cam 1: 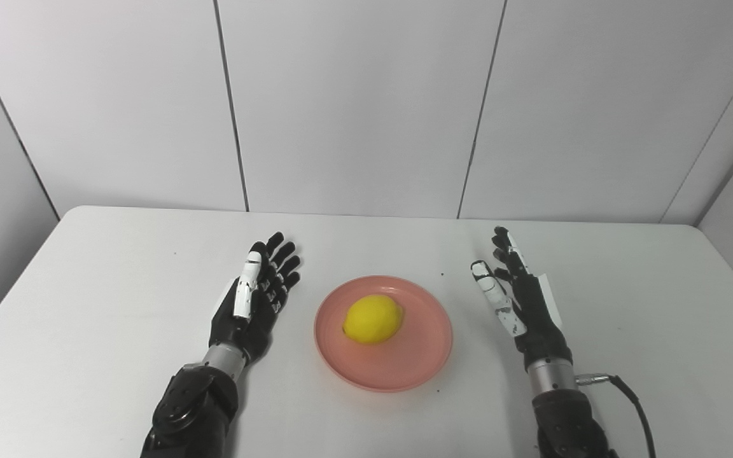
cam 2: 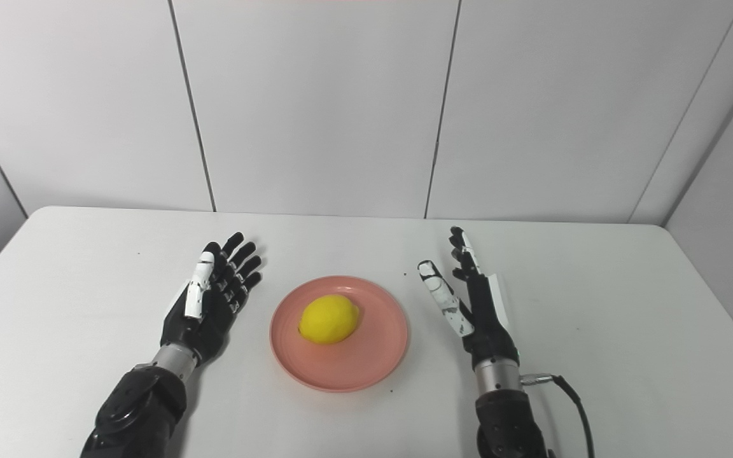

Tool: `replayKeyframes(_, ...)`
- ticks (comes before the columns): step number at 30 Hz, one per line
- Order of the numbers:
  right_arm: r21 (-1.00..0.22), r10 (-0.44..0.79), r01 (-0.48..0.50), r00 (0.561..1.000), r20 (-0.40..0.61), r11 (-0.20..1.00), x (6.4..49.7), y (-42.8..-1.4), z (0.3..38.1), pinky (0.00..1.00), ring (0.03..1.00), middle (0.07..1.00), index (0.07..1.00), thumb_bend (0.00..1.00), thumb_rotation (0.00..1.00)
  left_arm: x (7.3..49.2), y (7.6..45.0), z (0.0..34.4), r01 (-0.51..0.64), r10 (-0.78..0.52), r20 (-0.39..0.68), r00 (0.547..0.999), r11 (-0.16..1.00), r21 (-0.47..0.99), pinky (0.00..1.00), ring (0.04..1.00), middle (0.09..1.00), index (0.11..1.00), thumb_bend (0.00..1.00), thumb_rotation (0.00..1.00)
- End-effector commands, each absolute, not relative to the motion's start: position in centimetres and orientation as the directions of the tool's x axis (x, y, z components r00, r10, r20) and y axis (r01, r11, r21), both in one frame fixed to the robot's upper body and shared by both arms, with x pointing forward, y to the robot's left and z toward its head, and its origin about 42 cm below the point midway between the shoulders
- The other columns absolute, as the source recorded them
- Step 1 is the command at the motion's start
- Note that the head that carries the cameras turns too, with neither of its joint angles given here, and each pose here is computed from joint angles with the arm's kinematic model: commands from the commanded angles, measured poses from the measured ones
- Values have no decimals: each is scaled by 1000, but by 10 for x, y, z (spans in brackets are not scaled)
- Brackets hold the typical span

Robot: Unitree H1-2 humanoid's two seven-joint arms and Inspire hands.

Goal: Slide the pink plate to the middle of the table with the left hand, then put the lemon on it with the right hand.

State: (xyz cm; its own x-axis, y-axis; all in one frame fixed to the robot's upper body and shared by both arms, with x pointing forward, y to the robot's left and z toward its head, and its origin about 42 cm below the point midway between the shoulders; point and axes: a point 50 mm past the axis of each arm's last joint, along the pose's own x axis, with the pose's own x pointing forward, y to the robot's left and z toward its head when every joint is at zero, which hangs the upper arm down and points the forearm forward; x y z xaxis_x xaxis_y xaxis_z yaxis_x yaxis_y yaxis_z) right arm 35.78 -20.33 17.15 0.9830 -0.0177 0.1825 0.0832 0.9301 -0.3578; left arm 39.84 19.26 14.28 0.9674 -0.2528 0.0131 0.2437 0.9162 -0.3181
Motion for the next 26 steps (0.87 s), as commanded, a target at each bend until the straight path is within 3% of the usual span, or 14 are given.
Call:
replayKeyframes(1, -326, -5, 99, 961, 276, 940, 358, -197, 184, 854, 919, 940, 947, 758, 1000, 399, 192, 152, 249, -250, 36, 968, 919, -306, 987, 968, 970, 961, 429, 1000)
replayKeyframes(7, -206, -13, 60, 975, 222, 977, 356, -189, 174, 921, 943, 959, 962, 707, 1000, 396, 192, 154, 237, -239, 33, 971, 923, -302, 987, 969, 970, 958, 432, 1000)
replayKeyframes(16, -98, -11, 30, 982, 186, 995, 355, -177, 169, 970, 971, 972, 977, 425, 1000, 390, 190, 156, 223, -224, 29, 974, 930, -293, 982, 968, 971, 962, 430, 1000)
replayKeyframes(26, -13, -15, 18, 987, 162, 1000, 351, -172, 162, 987, 984, 982, 989, 269, 1000, 383, 187, 155, 215, -217, 24, 976, 933, -288, 982, 968, 972, 960, 431, 1000)
